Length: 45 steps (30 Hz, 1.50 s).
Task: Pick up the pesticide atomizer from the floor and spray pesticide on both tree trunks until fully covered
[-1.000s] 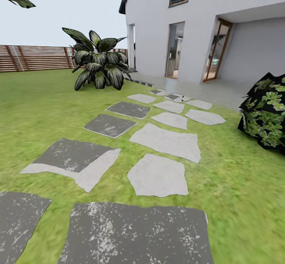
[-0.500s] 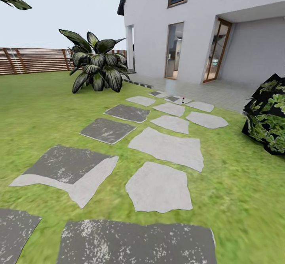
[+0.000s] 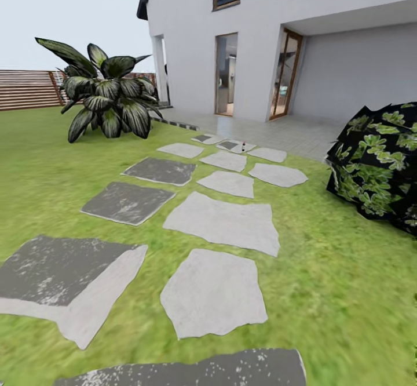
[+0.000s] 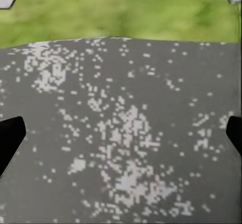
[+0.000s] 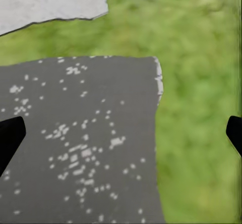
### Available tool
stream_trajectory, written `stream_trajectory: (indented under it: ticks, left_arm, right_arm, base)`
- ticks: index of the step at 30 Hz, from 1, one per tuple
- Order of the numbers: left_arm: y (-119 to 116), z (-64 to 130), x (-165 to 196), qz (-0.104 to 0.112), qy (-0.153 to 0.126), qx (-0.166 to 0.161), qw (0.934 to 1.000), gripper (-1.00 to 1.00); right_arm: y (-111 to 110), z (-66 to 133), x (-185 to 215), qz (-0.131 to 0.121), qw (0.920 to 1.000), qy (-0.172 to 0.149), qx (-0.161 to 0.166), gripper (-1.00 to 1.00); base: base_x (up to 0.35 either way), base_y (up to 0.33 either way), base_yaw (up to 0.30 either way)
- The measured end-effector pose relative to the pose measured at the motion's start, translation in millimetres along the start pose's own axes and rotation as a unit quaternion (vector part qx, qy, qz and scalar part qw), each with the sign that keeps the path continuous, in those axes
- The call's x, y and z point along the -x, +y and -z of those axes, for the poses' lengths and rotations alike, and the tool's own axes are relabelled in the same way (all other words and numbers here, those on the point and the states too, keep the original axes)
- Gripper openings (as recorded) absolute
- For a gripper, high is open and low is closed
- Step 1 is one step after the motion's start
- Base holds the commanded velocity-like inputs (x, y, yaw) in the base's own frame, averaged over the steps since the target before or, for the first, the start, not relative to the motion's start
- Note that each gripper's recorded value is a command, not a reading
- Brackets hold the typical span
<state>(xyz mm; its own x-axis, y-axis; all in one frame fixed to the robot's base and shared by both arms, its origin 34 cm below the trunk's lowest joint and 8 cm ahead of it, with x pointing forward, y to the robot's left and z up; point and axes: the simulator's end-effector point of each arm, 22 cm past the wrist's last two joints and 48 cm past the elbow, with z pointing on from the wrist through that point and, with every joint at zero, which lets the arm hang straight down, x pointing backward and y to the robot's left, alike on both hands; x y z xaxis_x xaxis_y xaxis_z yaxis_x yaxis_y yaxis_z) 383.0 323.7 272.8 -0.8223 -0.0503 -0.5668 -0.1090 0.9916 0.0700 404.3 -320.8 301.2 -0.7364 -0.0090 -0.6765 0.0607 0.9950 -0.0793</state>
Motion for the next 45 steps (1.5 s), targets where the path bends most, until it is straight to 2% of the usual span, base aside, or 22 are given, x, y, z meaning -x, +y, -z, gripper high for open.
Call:
stream_trajectory:
  ticks: [10, 45]
  left_arm:
    - [0.2, 0.0, 0.0, 0.000, 0.000, 0.000, 1.0000, 1.00]
    - [0.0, 0.0, -0.1, 0.000, 0.000, 0.000, 1.0000, 1.00]
  right_arm:
    - [0.1, 0.0, 0.0, 0.000, 1.0000, 0.000, 0.000, 1.00]
    - [0.0, -0.1, 0.1, 0.000, 1.0000, 0.000, 0.000, 1.00]
  base:
    - [0.339, 0.000, -0.184]
    - [0.339, 0.000, -0.002]
